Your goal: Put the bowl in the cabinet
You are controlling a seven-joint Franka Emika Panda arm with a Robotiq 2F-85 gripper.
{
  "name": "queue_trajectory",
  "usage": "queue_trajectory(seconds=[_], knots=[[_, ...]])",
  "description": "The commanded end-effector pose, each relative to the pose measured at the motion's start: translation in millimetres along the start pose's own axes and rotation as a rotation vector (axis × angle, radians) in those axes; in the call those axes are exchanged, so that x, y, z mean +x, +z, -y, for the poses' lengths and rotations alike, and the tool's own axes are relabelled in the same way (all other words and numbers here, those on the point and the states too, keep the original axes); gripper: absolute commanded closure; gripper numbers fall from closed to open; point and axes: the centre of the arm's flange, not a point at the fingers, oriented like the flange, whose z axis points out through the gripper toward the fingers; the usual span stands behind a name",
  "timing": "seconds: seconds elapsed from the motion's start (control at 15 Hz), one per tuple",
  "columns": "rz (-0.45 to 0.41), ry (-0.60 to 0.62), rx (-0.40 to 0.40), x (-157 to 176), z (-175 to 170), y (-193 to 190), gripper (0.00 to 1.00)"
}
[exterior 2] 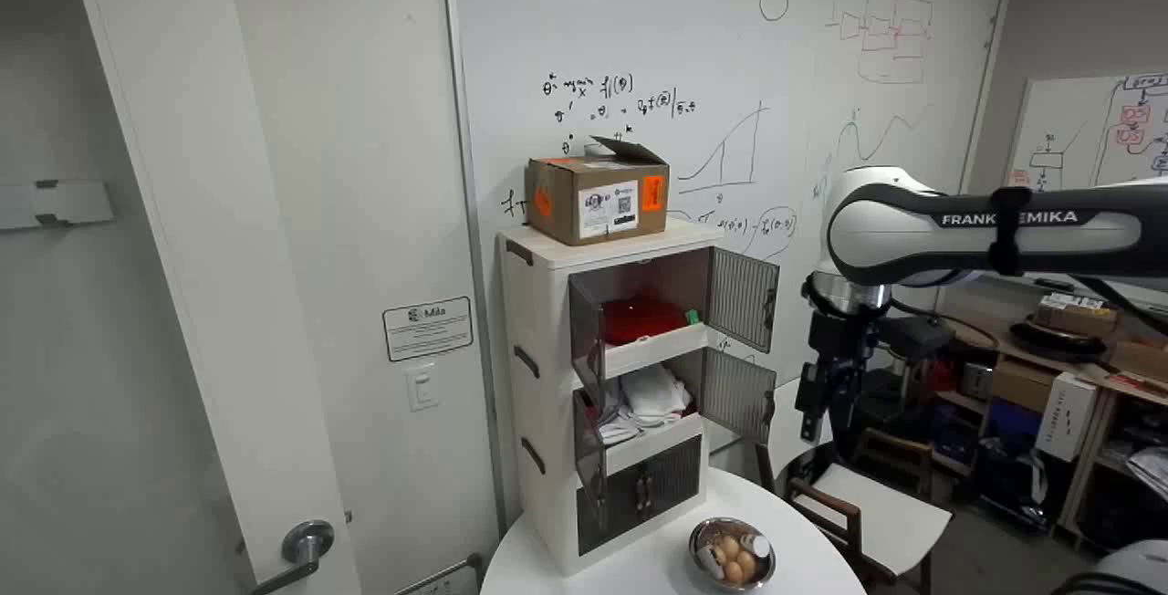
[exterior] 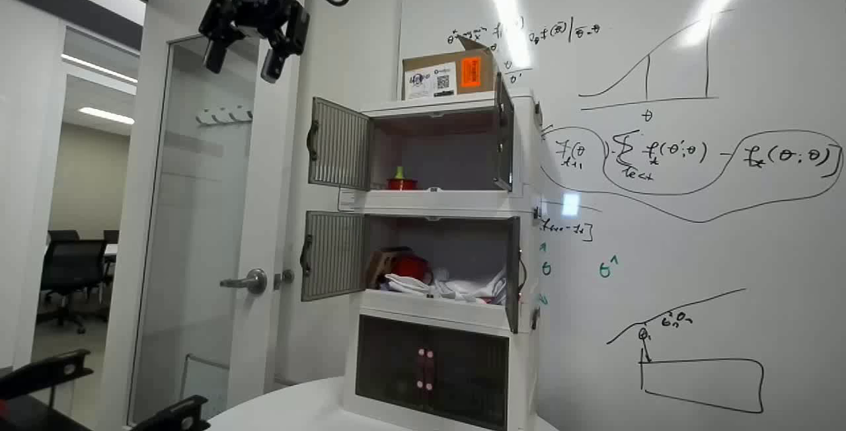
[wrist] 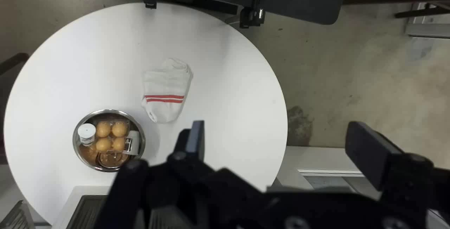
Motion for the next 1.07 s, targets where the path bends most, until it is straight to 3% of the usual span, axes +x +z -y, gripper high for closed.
queue_trajectory(seconds=[0.0,0.2,0.4,0.67,1.0], knots=[[0.0,0.0,0.0,0.0,0.0,0.0,0.0],[-0.013,-0.005,0.002,8.1,-1.9,3.0,0.0],[-0.102,-0.022,-0.067,58.3,-10.5,18.1,0.0],[-0.187,-0.052,-0.228,132.3,-30.0,56.0,0.0],[-0.148,-0.084,-0.44,184.3,-59.0,126.8,0.0]])
